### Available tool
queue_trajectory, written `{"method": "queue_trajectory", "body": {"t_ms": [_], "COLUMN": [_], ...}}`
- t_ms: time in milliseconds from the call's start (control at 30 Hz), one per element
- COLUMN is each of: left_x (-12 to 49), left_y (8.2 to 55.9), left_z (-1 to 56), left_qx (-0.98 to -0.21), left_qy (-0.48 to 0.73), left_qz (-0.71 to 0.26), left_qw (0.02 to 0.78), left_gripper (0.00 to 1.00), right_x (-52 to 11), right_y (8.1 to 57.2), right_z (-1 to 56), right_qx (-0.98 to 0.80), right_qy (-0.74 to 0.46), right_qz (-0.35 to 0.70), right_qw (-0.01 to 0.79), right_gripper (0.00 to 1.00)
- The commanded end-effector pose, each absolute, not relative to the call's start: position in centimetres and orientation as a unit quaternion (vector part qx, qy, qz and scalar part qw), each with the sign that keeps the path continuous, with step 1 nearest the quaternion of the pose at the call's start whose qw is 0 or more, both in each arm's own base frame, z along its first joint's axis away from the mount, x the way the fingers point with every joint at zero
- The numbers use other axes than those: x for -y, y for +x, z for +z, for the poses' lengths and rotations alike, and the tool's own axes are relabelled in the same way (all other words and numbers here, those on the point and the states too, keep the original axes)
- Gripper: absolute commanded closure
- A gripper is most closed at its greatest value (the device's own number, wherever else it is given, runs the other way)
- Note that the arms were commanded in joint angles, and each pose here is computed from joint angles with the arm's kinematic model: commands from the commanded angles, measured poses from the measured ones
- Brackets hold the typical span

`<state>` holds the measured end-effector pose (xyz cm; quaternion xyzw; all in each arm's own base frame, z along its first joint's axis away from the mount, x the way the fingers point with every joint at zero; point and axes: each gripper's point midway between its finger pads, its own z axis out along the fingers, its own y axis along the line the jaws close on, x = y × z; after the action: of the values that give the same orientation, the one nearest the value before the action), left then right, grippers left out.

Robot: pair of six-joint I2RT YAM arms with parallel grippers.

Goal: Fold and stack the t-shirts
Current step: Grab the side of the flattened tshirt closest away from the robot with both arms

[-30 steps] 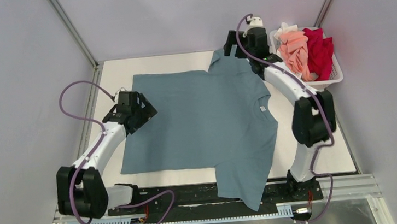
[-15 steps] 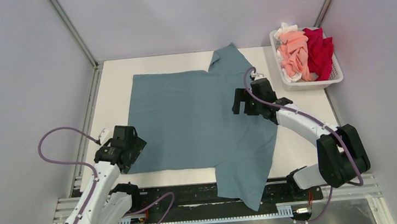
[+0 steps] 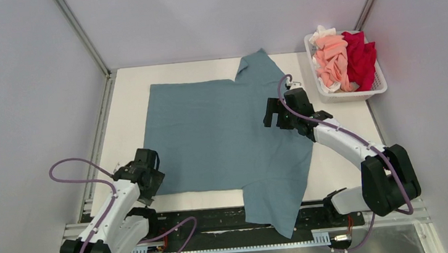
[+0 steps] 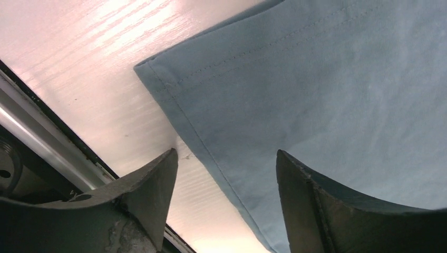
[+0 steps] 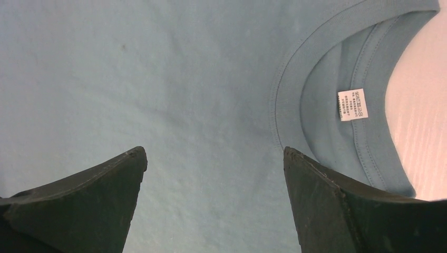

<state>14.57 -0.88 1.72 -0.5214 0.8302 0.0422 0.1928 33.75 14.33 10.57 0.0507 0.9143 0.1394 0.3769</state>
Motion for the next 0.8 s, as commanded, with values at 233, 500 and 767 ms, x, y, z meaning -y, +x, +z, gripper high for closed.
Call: {"method": "queue_trajectory", "body": {"t_ms": [233,500,767], "left_x": [0.0,-1.0,-1.2], "left_y": [16.8,17.7,18.6], "left_z": [0.2,-1.0,-0.6], "left_qx": [-0.793,-0.794,-0.798], "left_qy": [-0.565,-0.569,-0.555], "left_qz": [0.06,0.104,0.089], "left_qw": [0.22,0.189,0.216], "left_gripper": [0.44,0.74,1.0], "right_x": [-14.0,-12.9,-16.5], "right_y": [33.7,32.7,27.1], "right_z": [13.1,13.7,13.0], "right_qx": [-0.899,-0.899,-0.926], "right_qy": [0.063,0.069,-0.034], "right_qz": [0.141,0.122,0.11], "right_qw": [0.411,0.415,0.359], "right_gripper": [0.0,0.0,0.03]}}
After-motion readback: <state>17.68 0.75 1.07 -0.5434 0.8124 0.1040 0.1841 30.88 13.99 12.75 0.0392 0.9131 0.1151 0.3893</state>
